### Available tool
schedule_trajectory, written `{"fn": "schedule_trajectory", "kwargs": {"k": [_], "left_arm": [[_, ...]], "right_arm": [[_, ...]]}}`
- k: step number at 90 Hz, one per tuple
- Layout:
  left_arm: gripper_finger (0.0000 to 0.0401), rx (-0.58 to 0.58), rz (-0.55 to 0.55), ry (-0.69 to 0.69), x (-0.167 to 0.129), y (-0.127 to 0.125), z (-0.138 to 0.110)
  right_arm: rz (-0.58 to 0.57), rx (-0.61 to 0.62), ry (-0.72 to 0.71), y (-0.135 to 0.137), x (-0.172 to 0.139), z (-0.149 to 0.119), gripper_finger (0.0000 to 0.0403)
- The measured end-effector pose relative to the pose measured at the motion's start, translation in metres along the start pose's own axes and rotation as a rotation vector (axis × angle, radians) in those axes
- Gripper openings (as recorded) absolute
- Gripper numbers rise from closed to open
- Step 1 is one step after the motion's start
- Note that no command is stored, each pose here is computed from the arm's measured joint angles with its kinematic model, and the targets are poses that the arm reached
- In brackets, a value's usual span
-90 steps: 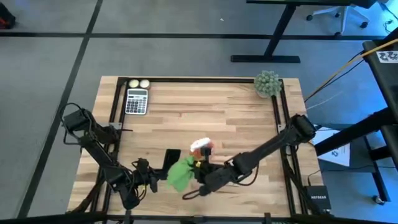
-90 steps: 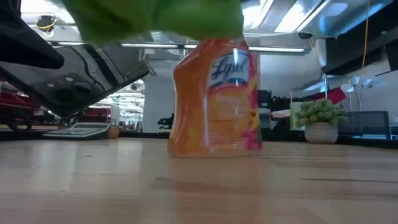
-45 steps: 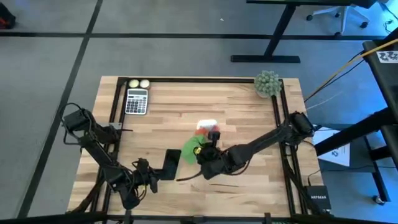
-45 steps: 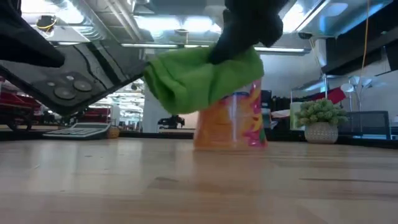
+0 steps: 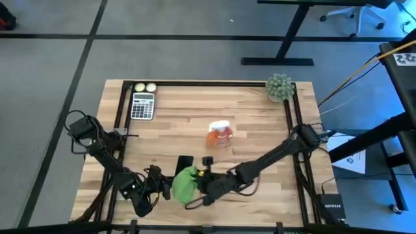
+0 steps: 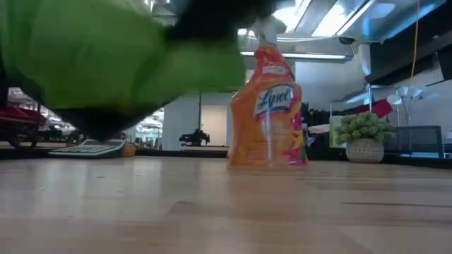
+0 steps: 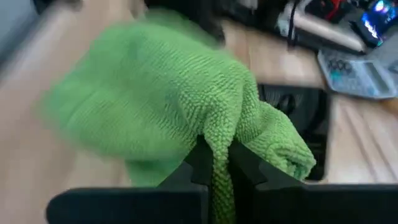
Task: Apply microfiber cloth
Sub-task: Wipe the back of the black cellphone using the green microfiber cloth
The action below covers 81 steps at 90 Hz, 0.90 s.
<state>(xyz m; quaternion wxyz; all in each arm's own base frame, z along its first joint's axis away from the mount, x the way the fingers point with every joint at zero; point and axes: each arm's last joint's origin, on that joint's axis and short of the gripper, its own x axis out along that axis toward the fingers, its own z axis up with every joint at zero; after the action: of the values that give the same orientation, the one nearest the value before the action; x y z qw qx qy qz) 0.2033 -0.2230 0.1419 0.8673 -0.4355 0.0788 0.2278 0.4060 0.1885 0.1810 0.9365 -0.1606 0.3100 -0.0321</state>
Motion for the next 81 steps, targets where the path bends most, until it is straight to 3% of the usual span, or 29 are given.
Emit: {"fn": "schedule_trajectory", "kwargs": {"k": [16, 31, 44, 62, 81], "left_arm": [[0.0017, 0.067, -0.029, 0.009, 0.007, -0.007, 0.002], [0.0017, 0.078, -0.032, 0.015, 0.007, -0.008, 0.002], [0.0017, 0.082, -0.033, 0.028, 0.007, -0.009, 0.002], [0.0017, 0.092, -0.032, 0.038, 0.006, -0.008, 0.001], [0.0017, 0.098, -0.029, 0.017, 0.006, -0.008, 0.002]], "right_arm": [[-0.027, -0.001, -0.026, -0.018, 0.007, 0.006, 0.0003], [-0.136, 0.007, -0.066, -0.043, -0.003, 0.02, 0.0003], [-0.163, 0.041, -0.069, -0.046, -0.003, 0.021, 0.0003], [0.033, 0.116, -0.1, -0.026, 0.009, 0.015, 0.0003], [0.083, 0.033, -0.042, -0.003, 0.013, 0.001, 0.0003]]}}
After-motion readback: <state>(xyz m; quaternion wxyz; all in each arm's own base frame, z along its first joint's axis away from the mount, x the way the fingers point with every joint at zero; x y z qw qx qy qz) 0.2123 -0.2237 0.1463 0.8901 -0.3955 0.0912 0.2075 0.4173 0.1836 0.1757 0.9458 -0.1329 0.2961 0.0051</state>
